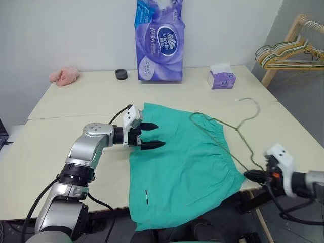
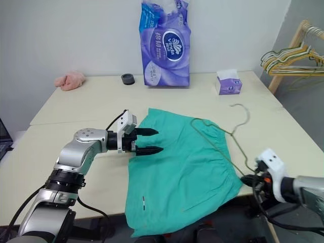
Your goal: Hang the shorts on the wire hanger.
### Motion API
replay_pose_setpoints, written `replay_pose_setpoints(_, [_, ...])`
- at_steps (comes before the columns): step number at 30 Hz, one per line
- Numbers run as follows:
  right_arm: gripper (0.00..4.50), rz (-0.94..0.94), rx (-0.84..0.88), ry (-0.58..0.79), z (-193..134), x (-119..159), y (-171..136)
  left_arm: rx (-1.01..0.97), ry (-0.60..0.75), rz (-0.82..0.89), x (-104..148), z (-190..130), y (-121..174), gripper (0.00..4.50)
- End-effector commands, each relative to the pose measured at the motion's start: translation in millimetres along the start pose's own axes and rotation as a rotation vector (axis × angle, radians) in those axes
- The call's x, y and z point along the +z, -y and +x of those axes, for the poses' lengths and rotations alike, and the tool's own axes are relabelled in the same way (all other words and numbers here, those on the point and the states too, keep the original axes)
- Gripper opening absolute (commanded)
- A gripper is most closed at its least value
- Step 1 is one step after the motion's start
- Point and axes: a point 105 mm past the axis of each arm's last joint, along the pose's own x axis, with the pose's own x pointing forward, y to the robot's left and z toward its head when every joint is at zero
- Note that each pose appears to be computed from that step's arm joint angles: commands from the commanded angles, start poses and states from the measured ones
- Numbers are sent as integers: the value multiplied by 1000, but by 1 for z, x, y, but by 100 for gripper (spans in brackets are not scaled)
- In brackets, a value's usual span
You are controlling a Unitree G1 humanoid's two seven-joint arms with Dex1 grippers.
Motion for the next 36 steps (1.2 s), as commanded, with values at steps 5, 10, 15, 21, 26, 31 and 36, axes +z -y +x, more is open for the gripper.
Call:
replay_pose_setpoints(5, [0,117,-71,-20,-24,-24,8,-105,3,63,14,1,15,449])
replay_pose_setpoints(10, [0,133,-84,-91,-28,-41,9,-91,10,136,20,4,13,449])
replay_pose_setpoints(15, [0,145,-77,-119,-33,-51,6,-86,16,150,21,7,12,449])
replay_pose_setpoints(21, [0,122,-24,-120,-35,-48,-5,-79,14,155,21,7,11,449])
replay_pose_setpoints(26, [0,86,48,-110,-33,-39,-15,-62,10,166,20,7,7,449])
replay_pose_setpoints(31, [0,65,97,-119,-22,-29,-16,-32,21,174,23,5,2,449])
replay_pose_setpoints(36, [0,129,118,-151,-5,-28,-7,9,39,189,27,5,-4,449])
